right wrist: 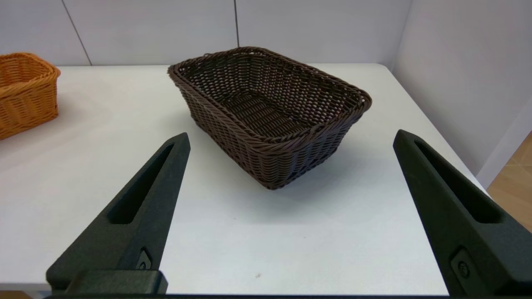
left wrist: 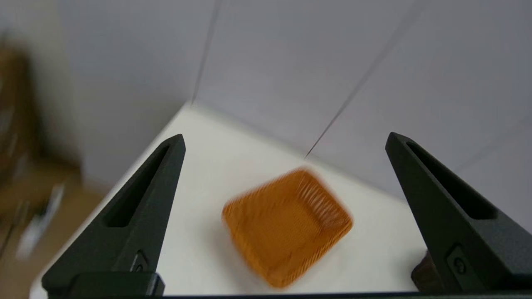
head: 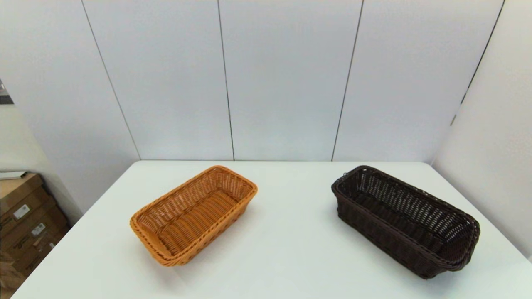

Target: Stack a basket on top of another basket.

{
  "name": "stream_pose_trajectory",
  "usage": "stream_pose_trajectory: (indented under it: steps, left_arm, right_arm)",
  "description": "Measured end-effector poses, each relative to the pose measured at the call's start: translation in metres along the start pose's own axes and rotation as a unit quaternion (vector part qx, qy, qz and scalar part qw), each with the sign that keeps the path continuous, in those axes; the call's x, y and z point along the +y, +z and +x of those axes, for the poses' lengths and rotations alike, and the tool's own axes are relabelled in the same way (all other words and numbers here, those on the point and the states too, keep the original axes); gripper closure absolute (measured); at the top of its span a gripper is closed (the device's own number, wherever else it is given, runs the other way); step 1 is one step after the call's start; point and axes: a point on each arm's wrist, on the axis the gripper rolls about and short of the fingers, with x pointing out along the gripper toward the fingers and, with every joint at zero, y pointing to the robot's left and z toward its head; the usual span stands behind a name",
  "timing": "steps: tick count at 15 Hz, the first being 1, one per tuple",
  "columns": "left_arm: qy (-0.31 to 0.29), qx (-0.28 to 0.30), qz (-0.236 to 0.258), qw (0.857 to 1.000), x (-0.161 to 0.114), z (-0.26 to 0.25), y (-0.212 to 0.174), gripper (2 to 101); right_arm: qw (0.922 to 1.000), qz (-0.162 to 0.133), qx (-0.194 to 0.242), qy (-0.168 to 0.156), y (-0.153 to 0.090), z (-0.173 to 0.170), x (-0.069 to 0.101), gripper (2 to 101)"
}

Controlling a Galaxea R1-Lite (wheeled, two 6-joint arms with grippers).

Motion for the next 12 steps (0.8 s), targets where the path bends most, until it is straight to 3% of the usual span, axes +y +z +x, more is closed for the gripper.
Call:
stream_pose_trajectory:
  steps: [1, 3, 5, 12]
  left_arm:
    - [0.053, 0.042, -0.023, 0.997, -0.001, 0.02, -0.004, 5.4]
    - [0.157, 0.123, -0.059, 0.978, 0.003, 0.056, -0.023, 5.4]
    - [0.209, 0.183, -0.074, 0.958, 0.008, 0.084, -0.046, 5.4]
    - [0.248, 0.368, -0.103, 0.89, 0.014, 0.161, -0.103, 5.4]
  right_arm:
    - [1.0, 0.0, 0.0, 0.0, 0.0, 0.0, 0.0, 5.2]
    - [1.0, 0.0, 0.0, 0.0, 0.0, 0.0, 0.0, 5.2]
    - [1.0, 0.0, 0.0, 0.0, 0.0, 0.0, 0.0, 5.2]
    - [1.0, 0.0, 0.0, 0.0, 0.0, 0.0, 0.0, 5.2]
